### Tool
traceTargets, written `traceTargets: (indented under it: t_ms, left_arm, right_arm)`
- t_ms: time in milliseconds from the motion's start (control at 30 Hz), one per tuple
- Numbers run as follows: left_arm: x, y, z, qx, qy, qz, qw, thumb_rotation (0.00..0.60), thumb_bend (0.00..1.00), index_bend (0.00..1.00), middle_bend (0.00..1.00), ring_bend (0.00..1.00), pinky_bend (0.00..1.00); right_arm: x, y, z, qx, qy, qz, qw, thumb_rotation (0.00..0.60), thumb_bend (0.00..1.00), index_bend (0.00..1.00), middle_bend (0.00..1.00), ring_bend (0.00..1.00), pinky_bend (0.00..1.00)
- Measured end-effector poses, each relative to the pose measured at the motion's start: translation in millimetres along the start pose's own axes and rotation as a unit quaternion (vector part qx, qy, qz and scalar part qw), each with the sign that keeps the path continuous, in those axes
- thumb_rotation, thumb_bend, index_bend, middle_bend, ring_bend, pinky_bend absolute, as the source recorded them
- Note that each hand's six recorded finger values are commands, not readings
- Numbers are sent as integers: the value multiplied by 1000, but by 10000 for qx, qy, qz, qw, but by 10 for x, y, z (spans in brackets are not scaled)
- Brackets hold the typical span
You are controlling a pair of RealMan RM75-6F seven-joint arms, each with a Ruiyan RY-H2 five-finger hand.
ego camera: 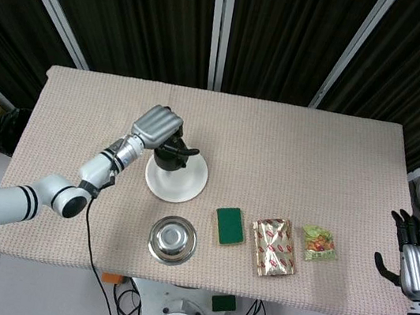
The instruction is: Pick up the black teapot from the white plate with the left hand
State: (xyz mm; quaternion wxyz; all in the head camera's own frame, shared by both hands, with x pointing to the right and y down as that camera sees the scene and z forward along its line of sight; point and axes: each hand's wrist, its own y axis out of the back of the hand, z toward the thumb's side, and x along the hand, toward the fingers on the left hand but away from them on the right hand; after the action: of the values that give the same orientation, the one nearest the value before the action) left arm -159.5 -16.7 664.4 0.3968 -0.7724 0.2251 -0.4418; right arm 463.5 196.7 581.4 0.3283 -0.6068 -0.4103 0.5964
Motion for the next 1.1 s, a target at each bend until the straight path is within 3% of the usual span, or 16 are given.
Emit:
traceTargets:
  t_ms: [100,267,533,633,800,967,1100]
  left_arm:
    - [-37,10,-41,-13,-6,104,9999,0,0,996,1000,980,690]
    - [-59,0,-95,4,17,127,9999,6,0,1000,1000,988,743]
    - [-69,-12,-112,132,38,196,9997,273,43,1000,1000,1000,757]
    - [-70,-9,-120,136,57,253,9996,331,65,1000,1000,1000,761]
    - [-72,-24,-135,58,83,338,9994,297,64,1000,1000,1000,775]
    - [-73,-29,-152,-47,104,384,9992,156,75,1000,1000,1000,777]
    - [-75,-17,-170,-102,119,419,9990,126,105,1000,1000,1000,778]
  right_arm:
    - [0,-6,4,-9,10,17,10000,600,334,0,0,0,0]
    - [0,-11,12,-16,22,30,10000,600,335,0,0,0,0]
    - [-7,-23,7,-18,13,57,10000,600,335,0,0,0,0]
    - [-9,-26,6,-22,12,65,10000,600,334,0,0,0,0]
    - [-14,-32,0,-21,4,81,10000,600,334,0,0,0,0]
    - [-20,-44,2,-21,3,101,9999,600,335,0,0,0,0]
    - [-26,-53,3,-19,3,116,9999,600,335,0,0,0,0]
